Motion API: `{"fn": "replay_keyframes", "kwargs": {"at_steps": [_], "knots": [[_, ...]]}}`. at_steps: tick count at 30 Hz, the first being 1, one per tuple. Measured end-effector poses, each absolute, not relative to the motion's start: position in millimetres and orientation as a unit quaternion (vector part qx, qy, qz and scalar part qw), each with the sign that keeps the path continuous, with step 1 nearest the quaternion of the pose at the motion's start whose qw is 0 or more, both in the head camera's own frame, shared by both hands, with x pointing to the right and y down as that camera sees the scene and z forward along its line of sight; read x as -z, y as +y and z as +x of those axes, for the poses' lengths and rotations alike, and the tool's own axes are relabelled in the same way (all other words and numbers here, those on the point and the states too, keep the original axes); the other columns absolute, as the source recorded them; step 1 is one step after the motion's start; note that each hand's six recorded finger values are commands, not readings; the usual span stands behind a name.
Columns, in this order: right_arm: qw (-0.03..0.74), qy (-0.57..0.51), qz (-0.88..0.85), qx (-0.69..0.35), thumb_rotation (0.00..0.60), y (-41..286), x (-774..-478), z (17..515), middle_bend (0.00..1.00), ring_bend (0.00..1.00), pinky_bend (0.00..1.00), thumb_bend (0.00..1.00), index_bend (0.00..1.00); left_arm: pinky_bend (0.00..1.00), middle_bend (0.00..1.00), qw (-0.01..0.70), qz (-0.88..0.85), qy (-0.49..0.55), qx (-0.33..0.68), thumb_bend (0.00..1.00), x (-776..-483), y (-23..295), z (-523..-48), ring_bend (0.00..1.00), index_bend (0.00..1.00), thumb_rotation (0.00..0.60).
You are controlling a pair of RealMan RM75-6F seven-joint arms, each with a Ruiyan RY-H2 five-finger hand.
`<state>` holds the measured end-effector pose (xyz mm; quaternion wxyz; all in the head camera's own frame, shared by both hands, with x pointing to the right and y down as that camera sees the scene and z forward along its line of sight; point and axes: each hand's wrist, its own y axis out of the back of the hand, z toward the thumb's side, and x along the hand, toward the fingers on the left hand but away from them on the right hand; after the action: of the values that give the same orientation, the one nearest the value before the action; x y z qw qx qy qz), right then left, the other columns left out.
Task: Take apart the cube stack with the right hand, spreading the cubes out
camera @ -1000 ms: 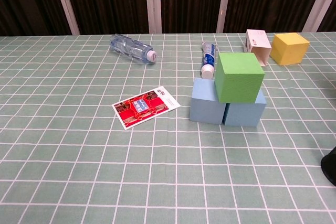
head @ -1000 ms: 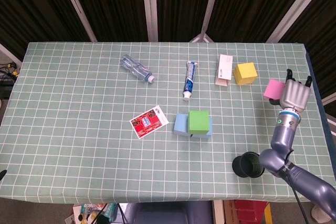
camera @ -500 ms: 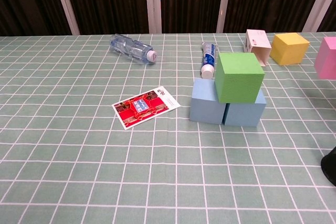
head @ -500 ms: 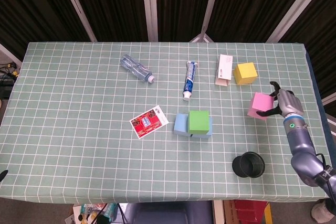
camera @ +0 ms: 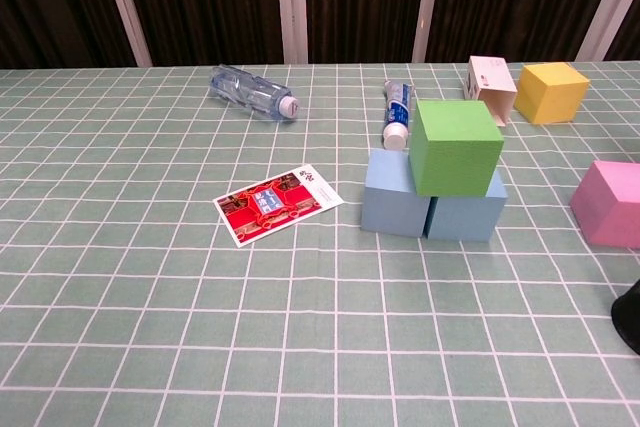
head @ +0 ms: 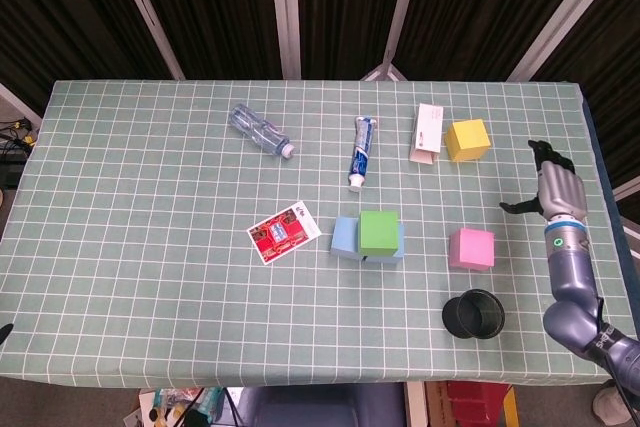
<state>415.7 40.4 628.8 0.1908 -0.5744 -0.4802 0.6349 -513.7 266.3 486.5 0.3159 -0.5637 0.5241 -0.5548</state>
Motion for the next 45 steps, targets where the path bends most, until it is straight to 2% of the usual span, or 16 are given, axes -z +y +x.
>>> {"fn": "replay_keyframes", "kwargs": {"at_steps": [4,9,14,21,30,45], "knots": [[0.180,-0.488,-0.589,-0.619,0.600,49.9,-615.7,414.1,0.04,0.08,0.00,0.03,0.00,0.00,0.00,0.316,-0.563,0.524,0.555,0.18,-486.4,266.2,-513.7,0.00,0.08,0.600],[0.136,-0.455,-0.670,-0.570,0.600,81.8,-596.5,386.5,0.06,0.08,0.00,0.03,0.00,0.00,0.00,0.316,-0.566,0.521,0.555,0.18,-487.3,266.9,-512.4,0.00,0.08,0.600],[0.155,-0.411,-0.713,-0.546,0.600,113.2,-580.0,371.8,0.06,0.08,0.00,0.03,0.00,0.00,0.00,0.315,-0.566,0.525,0.552,0.18,-484.7,268.1,-513.4,0.00,0.08,0.600],[0.126,-0.395,-0.763,-0.495,0.600,160.6,-576.4,345.8,0.06,0.08,0.00,0.03,0.00,0.00,0.00,0.313,-0.567,0.526,0.551,0.18,-484.1,268.2,-515.2,0.00,0.08,0.600],[0.136,-0.397,-0.768,-0.485,0.600,170.6,-602.6,312.3,0.05,0.03,0.00,0.03,0.00,0.00,0.00,0.310,-0.564,0.532,0.551,0.18,-482.1,268.1,-518.3,0.00,0.08,0.600],[0.149,-0.401,-0.738,-0.521,0.600,153.8,-632.1,274.8,0.05,0.02,0.00,0.03,0.00,0.00,0.00,0.308,-0.564,0.533,0.550,0.18,-481.4,268.1,-519.1,0.00,0.08,0.600]]}}
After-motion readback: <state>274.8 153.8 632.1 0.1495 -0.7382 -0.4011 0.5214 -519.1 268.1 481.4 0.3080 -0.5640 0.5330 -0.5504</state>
